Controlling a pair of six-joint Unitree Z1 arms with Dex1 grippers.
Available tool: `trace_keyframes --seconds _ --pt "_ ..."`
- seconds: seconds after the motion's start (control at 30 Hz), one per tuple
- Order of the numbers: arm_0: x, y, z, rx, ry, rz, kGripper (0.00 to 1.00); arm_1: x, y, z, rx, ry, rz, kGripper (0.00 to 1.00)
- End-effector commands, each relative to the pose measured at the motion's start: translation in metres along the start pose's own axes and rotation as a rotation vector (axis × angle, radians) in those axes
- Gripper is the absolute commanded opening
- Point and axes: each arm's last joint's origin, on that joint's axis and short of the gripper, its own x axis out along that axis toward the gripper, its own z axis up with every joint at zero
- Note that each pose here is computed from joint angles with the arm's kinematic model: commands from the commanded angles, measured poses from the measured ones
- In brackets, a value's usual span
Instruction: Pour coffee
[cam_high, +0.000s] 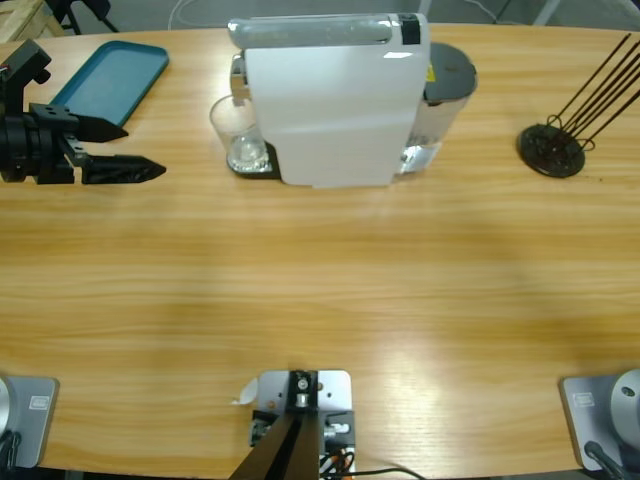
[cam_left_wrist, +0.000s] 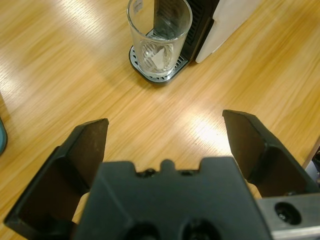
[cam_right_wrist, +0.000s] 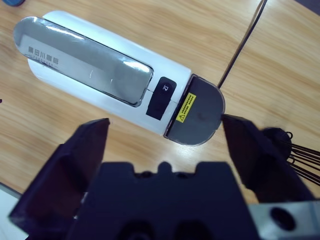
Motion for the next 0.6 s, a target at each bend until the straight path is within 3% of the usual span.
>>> trace_keyframes --seconds 0.03,0.13,0.6 --pt "-0.0094 -0.0059 0.0005 0.007 -0.036 -0.008 1.0 0.019 0.005 -0.0005 0.004 0.061 0.0 1.0" --pt "-0.0162 -0.008 -0.0004 0.011 -0.05 0.004 1.0 0.0226 0.0054 -0.0002 0.004 0.069 -0.002 1.0" --pt "-0.0175 -0.0135 0.0012 0.017 0.004 -0.004 1.0 0.0257 0.0052 -0.0004 0.003 0.075 -0.011 1.0"
